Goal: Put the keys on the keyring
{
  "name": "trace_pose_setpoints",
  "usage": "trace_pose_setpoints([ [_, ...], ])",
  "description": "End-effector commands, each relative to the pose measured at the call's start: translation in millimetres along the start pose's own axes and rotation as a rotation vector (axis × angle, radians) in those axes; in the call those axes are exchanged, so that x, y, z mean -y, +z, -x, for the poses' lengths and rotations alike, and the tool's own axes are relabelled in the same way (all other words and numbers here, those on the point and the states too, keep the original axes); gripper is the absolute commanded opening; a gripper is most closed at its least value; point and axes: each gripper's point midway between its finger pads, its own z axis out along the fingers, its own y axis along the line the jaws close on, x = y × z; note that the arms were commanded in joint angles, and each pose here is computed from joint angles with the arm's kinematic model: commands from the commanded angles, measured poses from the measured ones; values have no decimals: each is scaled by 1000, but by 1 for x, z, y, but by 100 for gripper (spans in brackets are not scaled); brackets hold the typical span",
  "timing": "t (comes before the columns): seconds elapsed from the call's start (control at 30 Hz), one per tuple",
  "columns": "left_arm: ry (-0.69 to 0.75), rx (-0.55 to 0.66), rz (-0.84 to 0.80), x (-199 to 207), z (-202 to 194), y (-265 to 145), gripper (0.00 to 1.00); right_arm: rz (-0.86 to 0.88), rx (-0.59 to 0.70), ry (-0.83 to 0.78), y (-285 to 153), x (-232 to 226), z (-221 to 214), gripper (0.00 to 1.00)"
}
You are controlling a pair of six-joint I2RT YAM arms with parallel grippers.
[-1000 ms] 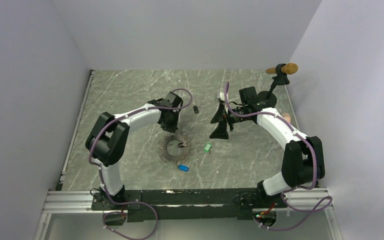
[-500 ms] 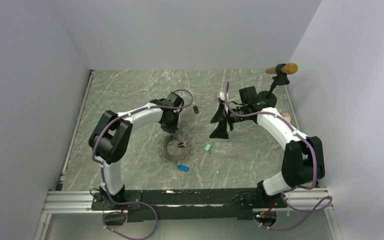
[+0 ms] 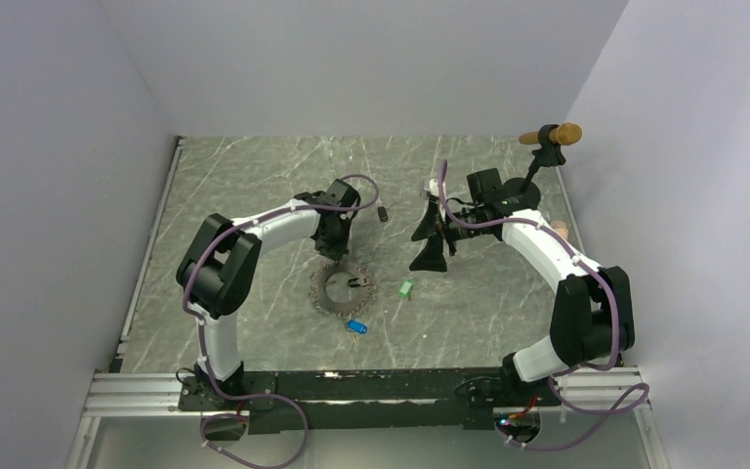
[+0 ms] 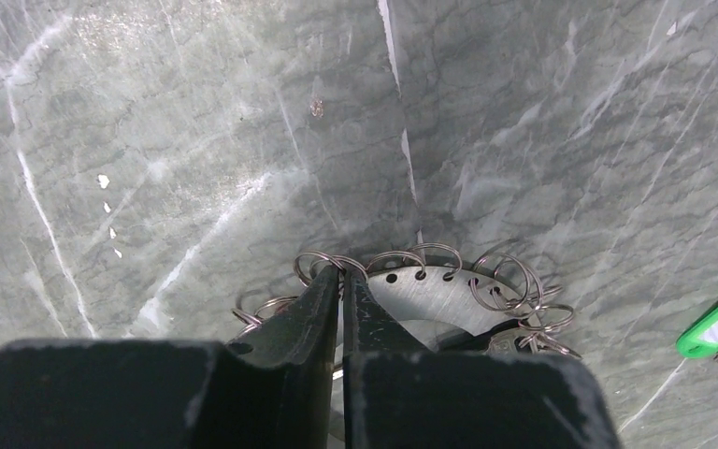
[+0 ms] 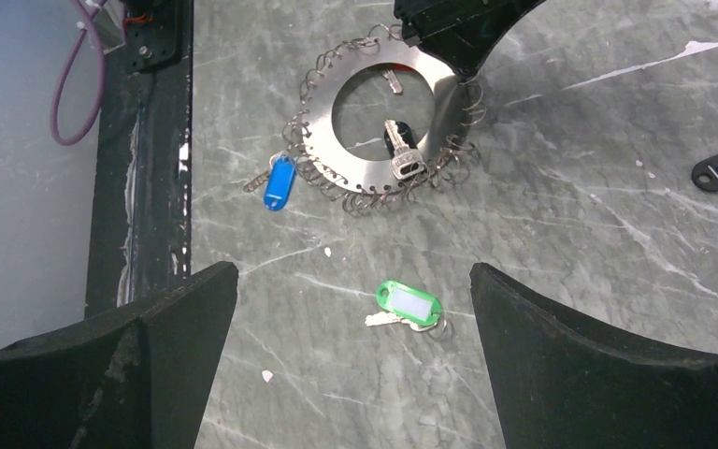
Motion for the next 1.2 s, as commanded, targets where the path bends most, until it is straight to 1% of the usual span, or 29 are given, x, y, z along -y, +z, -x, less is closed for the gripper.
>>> trace_pose_setpoints([
  [0.0, 19, -5, -24, 6, 4, 0, 10, 2, 23, -64, -3, 2, 16, 100],
  [0.17, 36, 15, 8, 0, 7, -1, 0, -1, 23, -61, -3, 2, 16, 100],
  [0.33, 51, 87, -1, -2, 16, -13, 0, -2, 23, -62, -4, 3, 16, 100],
  [0.5, 12, 236, -128, 9, 28, -38, 0, -3, 21, -64, -4, 3, 16, 100],
  [0.57, -21, 275, -182, 11, 31, -45, 0, -3, 21, -64, -4, 3, 15, 100],
  [0.63, -41, 297, -227, 13, 33, -50, 0, -1, 21, -63, -4, 2, 16, 100],
  [0.73, -60, 315, -249, 11, 34, -54, 0, -2, 22, -66, -4, 2, 16, 100],
  [0.83, -85, 282, -222, 4, 30, -49, 0, 0, 22, -67, -4, 1, 16, 100],
  [0.87, -91, 268, -203, 1, 27, -45, 3, 0, 23, -69, -4, 1, 17, 100],
  [0.9, -101, 253, -181, -4, 26, -42, 14, -1, 23, -69, -5, 1, 17, 100],
  [0.93, -112, 232, -161, -8, 23, -37, 22, 1, 24, -71, -4, 1, 17, 100],
  [0.97, -122, 211, -147, -10, 21, -33, 27, 1, 24, -71, -4, 1, 17, 100],
  [1.03, -143, 182, -126, -12, 18, -27, 32, 1, 23, -71, -5, 1, 17, 100],
  [1.17, -192, 162, -122, -12, 17, -22, 34, 1, 22, -71, -5, 1, 16, 100],
])
